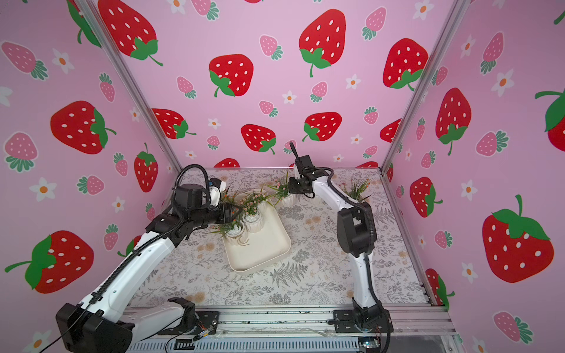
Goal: Put the potted gypsophila into the storage box
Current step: Pick up the baby's breath potted plant from the center of the board, then place the baby's breath potted plant at the storage box.
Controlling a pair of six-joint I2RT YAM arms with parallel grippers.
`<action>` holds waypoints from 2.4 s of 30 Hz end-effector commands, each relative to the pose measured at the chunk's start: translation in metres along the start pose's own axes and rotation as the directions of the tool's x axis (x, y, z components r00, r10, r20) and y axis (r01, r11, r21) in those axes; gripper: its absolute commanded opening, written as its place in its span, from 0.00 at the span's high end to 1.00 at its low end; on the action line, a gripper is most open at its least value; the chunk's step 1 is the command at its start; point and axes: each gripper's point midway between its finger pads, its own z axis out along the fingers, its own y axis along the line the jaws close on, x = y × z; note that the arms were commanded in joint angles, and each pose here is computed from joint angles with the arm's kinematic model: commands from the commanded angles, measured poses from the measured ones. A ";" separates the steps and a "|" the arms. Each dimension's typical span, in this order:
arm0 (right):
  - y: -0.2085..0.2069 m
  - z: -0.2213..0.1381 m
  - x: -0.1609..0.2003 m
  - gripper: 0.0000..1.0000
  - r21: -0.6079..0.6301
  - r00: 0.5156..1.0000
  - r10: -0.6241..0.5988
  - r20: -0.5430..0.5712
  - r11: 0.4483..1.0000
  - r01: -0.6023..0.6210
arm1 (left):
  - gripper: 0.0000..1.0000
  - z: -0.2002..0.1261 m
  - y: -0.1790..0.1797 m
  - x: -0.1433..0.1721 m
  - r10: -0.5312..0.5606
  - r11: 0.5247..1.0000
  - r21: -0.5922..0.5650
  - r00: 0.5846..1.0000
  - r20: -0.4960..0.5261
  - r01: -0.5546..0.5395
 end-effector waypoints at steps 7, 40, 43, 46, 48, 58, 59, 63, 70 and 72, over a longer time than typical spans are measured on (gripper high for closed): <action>0.022 -0.084 -0.024 1.00 -0.079 0.984 0.003 0.176 0.997 0.011 | 0.49 -0.005 -0.008 -0.006 0.016 1.000 0.025 1.000 0.021 -0.016; 0.114 -0.166 0.120 1.00 -0.472 0.920 -0.389 0.058 0.801 0.368 | 0.49 -0.008 -0.019 -0.004 0.036 0.999 0.040 0.999 0.029 -0.037; 0.120 -0.153 0.128 1.00 -0.492 0.913 -0.407 0.027 0.790 0.366 | 0.49 -0.007 -0.019 -0.003 0.035 0.999 0.039 0.999 0.026 -0.036; 0.123 -0.139 0.133 1.00 -0.507 0.913 -0.407 0.000 0.787 0.351 | 0.49 -0.007 -0.017 -0.003 0.044 0.999 0.027 0.999 0.025 -0.045; 0.122 -0.129 0.135 1.00 -0.504 0.915 -0.403 -0.014 0.793 0.341 | 0.49 -0.006 -0.016 -0.003 0.042 0.999 0.026 0.999 0.024 -0.043; 0.121 -0.089 0.130 1.00 -0.488 0.920 -0.388 -0.054 0.814 0.315 | 0.48 -0.002 -0.013 0.000 0.045 0.999 0.011 0.999 0.005 -0.045; 0.120 -0.086 0.128 1.00 -0.483 0.921 -0.386 -0.058 0.818 0.312 | 0.49 -0.001 -0.013 0.000 0.045 0.999 0.012 0.999 0.005 -0.046; 0.117 -0.070 0.124 1.00 -0.452 0.925 -0.373 -0.074 0.839 0.302 | 0.49 -0.001 -0.011 0.000 0.048 0.999 0.003 0.999 0.003 -0.048; 0.111 -0.050 0.116 1.00 -0.401 0.930 -0.357 -0.089 0.867 0.294 | 0.48 -0.001 -0.012 0.000 0.046 0.999 0.008 0.999 0.003 -0.046; 0.108 -0.044 0.115 1.00 -0.378 0.930 -0.355 -0.099 0.878 0.295 | 0.49 -0.001 -0.013 0.000 0.046 0.999 0.013 0.999 -0.001 -0.046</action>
